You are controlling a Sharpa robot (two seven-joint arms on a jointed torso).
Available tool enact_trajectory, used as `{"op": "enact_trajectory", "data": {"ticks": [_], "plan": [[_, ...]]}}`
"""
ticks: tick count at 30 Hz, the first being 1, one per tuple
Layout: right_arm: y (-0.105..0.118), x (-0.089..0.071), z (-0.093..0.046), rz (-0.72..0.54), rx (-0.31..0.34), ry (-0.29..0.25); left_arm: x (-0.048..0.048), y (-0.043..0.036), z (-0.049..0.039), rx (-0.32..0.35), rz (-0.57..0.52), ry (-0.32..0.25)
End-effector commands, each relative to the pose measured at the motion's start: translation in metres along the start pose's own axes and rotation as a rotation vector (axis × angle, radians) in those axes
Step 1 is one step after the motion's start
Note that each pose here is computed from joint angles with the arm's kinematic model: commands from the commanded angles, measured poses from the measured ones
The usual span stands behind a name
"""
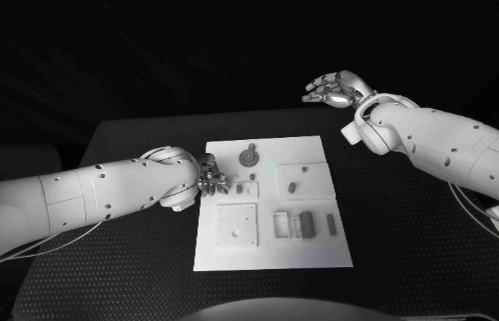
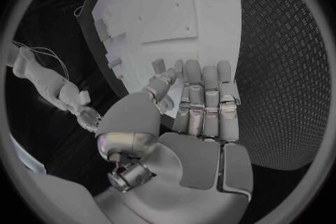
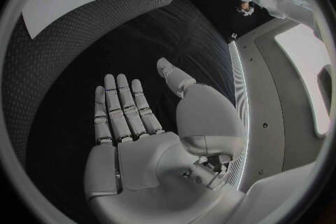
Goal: Assemble the parts on the task board
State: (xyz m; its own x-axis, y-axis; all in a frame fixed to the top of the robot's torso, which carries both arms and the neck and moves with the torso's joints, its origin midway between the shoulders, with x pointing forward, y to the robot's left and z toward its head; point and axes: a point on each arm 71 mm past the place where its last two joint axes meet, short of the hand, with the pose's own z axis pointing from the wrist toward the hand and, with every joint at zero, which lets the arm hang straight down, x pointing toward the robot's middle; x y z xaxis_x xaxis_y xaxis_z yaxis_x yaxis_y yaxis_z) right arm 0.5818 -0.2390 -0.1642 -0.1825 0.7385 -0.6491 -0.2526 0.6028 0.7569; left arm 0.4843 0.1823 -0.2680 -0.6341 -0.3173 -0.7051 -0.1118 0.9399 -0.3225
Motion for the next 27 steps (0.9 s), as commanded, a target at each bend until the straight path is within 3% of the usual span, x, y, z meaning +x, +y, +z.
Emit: {"op": "enact_trajectory", "data": {"ticks": [1, 27], "plan": [[0.0015, 0.0013, 0.0001, 0.003, -0.013, 0.008, 0.0009, -0.0014, 0.0003, -0.001, 0.01, 0.004], [0.0018, 0.0017, 0.0001, 0.004, -0.014, 0.01, 0.0023, -0.0053, 0.0008, 0.019, 0.035, -0.02]]}}
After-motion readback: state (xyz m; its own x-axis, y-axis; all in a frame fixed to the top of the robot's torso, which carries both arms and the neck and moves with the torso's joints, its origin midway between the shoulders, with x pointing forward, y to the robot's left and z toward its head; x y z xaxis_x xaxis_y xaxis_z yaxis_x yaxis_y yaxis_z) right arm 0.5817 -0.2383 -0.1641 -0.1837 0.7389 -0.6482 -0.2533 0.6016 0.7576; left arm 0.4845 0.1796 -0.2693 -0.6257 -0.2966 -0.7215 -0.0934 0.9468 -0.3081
